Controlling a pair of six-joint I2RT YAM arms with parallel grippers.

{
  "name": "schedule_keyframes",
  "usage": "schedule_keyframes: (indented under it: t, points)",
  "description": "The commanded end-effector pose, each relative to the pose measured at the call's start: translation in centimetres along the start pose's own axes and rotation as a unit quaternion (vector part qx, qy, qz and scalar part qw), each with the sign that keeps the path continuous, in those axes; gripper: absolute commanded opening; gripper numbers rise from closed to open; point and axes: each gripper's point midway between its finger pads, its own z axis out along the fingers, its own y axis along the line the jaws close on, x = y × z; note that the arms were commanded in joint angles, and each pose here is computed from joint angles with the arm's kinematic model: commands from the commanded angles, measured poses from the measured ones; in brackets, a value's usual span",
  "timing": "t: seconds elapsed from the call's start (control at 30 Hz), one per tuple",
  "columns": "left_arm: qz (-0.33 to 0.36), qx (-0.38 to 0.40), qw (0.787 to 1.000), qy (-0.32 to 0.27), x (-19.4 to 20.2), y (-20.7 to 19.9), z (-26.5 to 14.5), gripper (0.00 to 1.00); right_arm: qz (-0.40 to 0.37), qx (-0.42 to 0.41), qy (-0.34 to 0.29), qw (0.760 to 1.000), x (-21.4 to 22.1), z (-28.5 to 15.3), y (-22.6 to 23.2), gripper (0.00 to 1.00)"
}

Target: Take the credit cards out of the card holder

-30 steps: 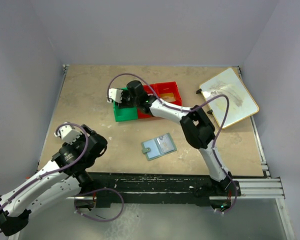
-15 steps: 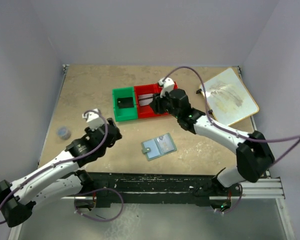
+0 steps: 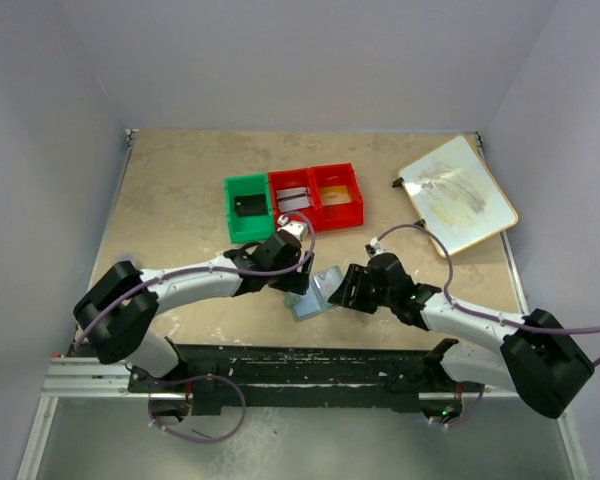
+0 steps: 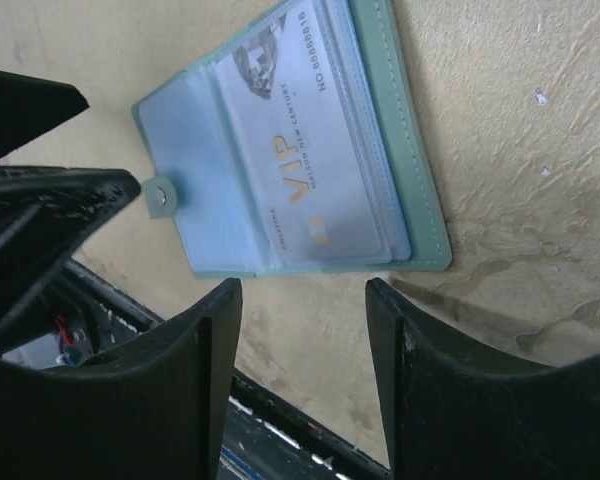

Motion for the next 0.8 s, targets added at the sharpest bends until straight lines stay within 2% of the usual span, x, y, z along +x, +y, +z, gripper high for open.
schedule_keyframes:
  t: [0.0,0.13,0.23,0.33,0.57,0.77]
  points:
    - [0.048,0.039,0.998,-0.034,-2.0,-2.2,1.2,0.73,0.016,0.023,0.025,0.999,-0.2,0.5,0.3,0.56]
    - [0.064,0.020,0.998,-0.022,-1.5,-1.5,2.6,0.73,0.014,0.067,0.028,0.997,-0.7,0.5,-0.4,0.57]
    - [0.060,0.031,0.998,-0.006,-0.2,-1.6,3.2,0.72,0.040,0.027,0.014,0.999,-1.0,0.6,0.0,0.59]
    - [0.047,0.088,0.995,0.021,1.6,-3.3,3.0,0.65,0.039,0.008,0.004,0.999,-2.7,1.0,0.6,0.59]
    - [0.044,0.134,0.988,0.058,6.4,-6.0,1.3,0.61,0.013,0.017,0.015,1.000,-6.3,3.7,0.9,0.59]
    - [0.005,0.206,0.978,0.032,7.4,-11.5,-0.4,0.61,-0.058,-0.034,0.042,0.997,-7.2,6.0,3.4,0.58]
